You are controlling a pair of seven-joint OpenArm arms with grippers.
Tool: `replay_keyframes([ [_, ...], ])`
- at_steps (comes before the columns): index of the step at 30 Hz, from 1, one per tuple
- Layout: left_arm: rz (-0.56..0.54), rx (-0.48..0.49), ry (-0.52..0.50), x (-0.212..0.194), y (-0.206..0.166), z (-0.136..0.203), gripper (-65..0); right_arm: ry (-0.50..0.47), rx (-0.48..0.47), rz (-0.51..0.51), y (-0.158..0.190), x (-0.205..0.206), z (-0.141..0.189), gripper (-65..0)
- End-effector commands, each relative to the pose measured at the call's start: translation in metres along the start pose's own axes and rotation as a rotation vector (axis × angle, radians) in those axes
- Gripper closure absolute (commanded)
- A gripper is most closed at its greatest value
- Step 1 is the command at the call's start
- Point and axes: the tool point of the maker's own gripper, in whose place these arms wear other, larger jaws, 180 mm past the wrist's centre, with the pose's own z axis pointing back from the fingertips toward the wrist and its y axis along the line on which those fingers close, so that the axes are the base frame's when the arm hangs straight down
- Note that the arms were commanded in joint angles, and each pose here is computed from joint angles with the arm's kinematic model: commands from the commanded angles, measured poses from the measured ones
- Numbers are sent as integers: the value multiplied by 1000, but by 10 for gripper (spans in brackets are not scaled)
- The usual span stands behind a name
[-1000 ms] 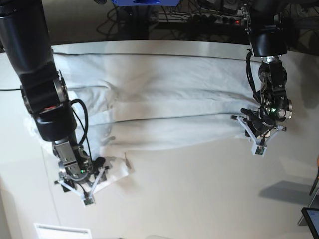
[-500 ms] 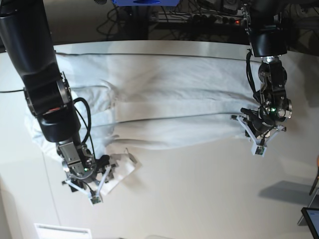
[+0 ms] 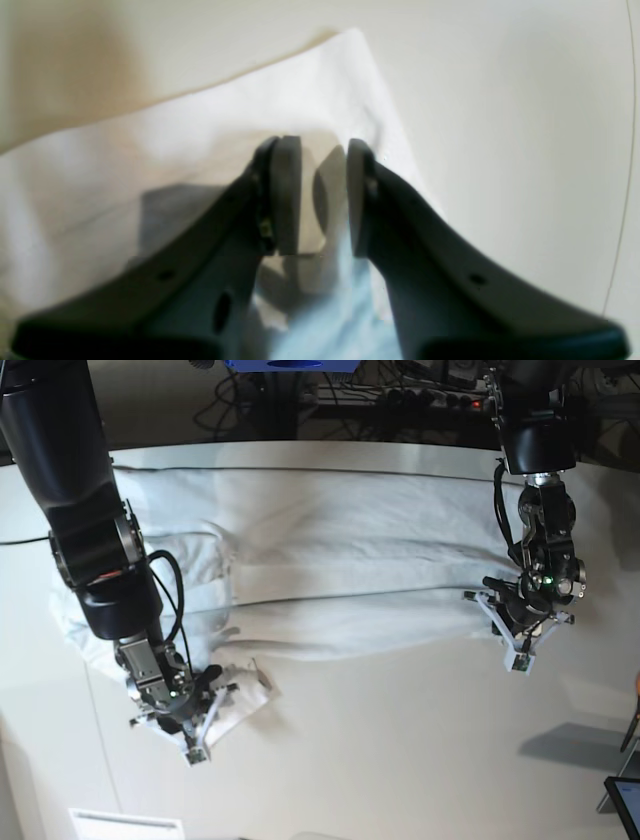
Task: Fold the T-shirt properly
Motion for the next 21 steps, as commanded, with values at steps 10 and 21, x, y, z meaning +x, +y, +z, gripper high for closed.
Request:
replay_keyframes([
  [10,-8,31,-58,21,12,7,0,24,-57,-180,-38,-5,4,-1],
  [21,-31,47,-120,41,12,21,0,-44,-34,-153,-29,35,20,-1],
])
